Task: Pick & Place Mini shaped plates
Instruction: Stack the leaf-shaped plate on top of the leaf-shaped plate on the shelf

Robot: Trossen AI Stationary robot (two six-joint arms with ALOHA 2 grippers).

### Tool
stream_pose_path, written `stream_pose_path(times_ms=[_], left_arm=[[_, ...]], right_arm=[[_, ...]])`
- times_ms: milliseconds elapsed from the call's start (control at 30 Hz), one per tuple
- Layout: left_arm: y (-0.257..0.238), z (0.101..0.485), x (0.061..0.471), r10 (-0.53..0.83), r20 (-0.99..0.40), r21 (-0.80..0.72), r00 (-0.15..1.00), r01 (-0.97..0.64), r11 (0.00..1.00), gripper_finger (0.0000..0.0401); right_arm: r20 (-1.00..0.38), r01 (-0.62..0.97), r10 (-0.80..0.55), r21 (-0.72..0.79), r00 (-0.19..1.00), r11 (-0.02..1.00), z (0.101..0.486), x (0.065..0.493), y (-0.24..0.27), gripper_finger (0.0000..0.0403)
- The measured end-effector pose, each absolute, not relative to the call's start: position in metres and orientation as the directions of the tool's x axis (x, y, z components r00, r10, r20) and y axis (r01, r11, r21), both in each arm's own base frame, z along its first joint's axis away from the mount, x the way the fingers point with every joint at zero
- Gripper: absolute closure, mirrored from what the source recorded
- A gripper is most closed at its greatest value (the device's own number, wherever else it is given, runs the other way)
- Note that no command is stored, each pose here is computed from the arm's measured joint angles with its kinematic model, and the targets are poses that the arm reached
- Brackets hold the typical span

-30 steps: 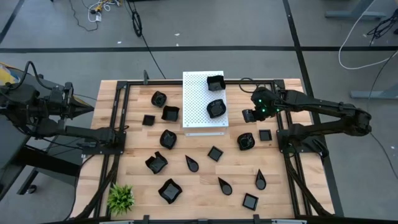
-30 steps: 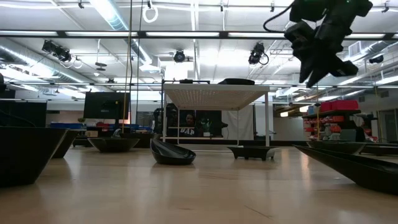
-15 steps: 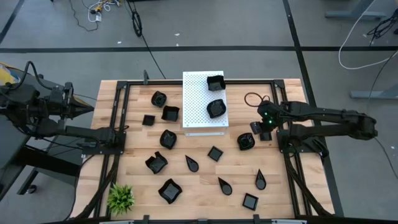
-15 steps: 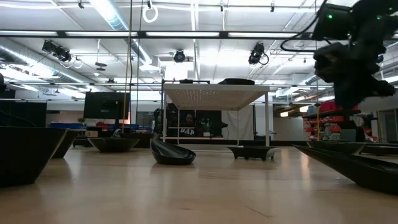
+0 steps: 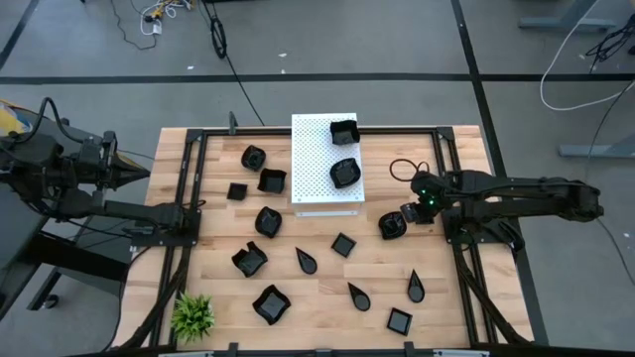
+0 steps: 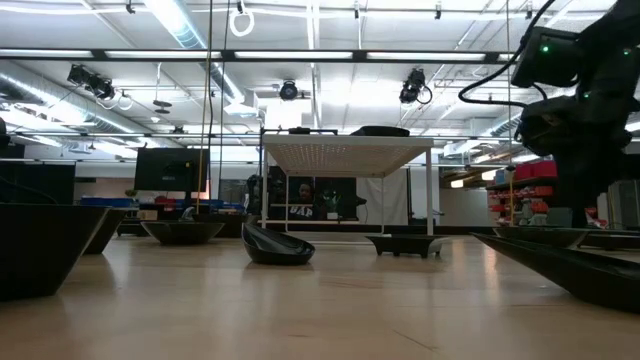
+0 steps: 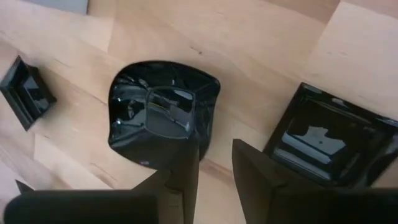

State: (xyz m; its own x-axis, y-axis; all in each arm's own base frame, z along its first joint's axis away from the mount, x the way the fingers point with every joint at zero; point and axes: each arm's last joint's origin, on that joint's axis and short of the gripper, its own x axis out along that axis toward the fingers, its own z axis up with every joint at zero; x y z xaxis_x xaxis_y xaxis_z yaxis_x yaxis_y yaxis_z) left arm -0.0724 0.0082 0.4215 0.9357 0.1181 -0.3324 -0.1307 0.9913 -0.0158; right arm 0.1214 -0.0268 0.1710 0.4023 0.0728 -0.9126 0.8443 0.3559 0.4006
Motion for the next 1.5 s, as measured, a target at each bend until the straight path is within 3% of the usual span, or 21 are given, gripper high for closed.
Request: stream_pose_path(times_ms=[633,1133,1500], left_arm=[[0.008,0.421,-0.072,0.118,-0.332,-0.016,0.936,-0.131,0.991,0.0398],[0.008,0.421,-0.072,0.118,-0.332,-0.016,0.936,-0.131,0.991,0.0398],[0.008,0.421,-0.072,0.118,-0.333,-0.016,0.936,-0.131,0.991,0.0398]], right_arm=[[-0.924,0.88,0.071,0.38,0.376,0.287,0.147,0.14,-0.032,0.0301],[-0.936,0.878,0.08,0.349,0.342,0.329,0.136,0.149,-0.034,0.0302],[-0.935,0.881,0.091,0.354,0.343,0.315,0.136,0.149,-0.034,0.035]])
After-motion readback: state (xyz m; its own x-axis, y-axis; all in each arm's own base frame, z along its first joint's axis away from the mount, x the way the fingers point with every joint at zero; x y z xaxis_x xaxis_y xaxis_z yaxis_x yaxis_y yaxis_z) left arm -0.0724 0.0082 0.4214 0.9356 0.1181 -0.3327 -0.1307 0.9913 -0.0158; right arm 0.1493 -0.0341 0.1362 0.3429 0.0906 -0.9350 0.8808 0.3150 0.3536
